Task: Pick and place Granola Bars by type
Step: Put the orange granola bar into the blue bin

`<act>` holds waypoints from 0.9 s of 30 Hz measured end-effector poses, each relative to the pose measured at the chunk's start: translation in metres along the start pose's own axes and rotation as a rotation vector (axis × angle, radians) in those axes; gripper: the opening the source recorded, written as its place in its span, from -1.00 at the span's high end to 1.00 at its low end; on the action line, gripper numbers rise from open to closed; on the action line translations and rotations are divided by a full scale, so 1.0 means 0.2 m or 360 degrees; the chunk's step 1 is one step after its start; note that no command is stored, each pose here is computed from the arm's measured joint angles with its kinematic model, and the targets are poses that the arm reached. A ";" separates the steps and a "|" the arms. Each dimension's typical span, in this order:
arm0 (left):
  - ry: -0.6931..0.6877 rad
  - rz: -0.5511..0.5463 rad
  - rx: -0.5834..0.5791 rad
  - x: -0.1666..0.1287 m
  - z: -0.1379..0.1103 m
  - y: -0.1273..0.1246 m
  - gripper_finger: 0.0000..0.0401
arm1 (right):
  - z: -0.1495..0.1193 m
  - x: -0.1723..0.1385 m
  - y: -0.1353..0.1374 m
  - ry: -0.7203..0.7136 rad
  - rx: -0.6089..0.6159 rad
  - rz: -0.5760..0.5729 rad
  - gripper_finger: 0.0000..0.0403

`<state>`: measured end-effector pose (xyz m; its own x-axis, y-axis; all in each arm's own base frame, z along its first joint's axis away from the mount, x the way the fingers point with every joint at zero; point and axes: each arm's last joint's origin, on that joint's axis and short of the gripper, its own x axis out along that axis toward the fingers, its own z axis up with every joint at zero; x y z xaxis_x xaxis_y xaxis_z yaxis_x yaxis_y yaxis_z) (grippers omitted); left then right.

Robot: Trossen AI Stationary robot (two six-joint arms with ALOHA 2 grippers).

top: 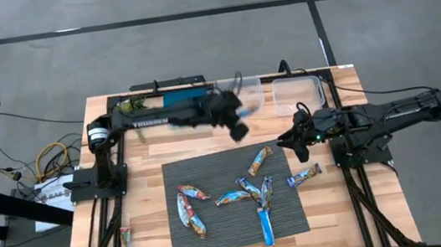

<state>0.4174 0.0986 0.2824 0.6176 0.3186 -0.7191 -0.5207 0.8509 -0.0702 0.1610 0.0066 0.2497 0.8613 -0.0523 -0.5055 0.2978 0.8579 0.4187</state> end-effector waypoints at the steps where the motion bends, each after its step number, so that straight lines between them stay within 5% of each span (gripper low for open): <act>1: 0.0012 0.0048 -0.0020 -0.01 0.02 0.04 0.88 | 0.01 0.00 0.00 -0.0003 -0.0002 -0.0006 0.37; 6: 0.0193 0.0331 -0.0106 -0.03 0.03 0.27 0.91 | 0.05 -0.02 0.00 -0.0055 -0.0054 -0.0021 0.37; 16: 0.0925 0.0565 -0.0242 0.02 -0.26 0.65 0.87 | 0.09 -0.03 -0.05 -0.0072 -0.0072 -0.0132 0.37; 21: 0.1001 0.0614 -0.0266 0.08 -0.38 0.73 0.89 | 0.09 -0.03 -0.06 -0.0062 -0.0063 -0.0150 0.37; 27: 0.0942 0.0740 -0.0180 0.09 -0.38 0.74 0.85 | 0.09 -0.03 -0.06 -0.0062 -0.0064 -0.0146 0.37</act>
<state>0.3061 0.1983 0.2061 -0.0828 0.3293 -0.9406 -0.7270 0.6256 0.2830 0.1593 -0.0118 0.2618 0.8467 -0.1506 -0.5104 0.3601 0.8683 0.3411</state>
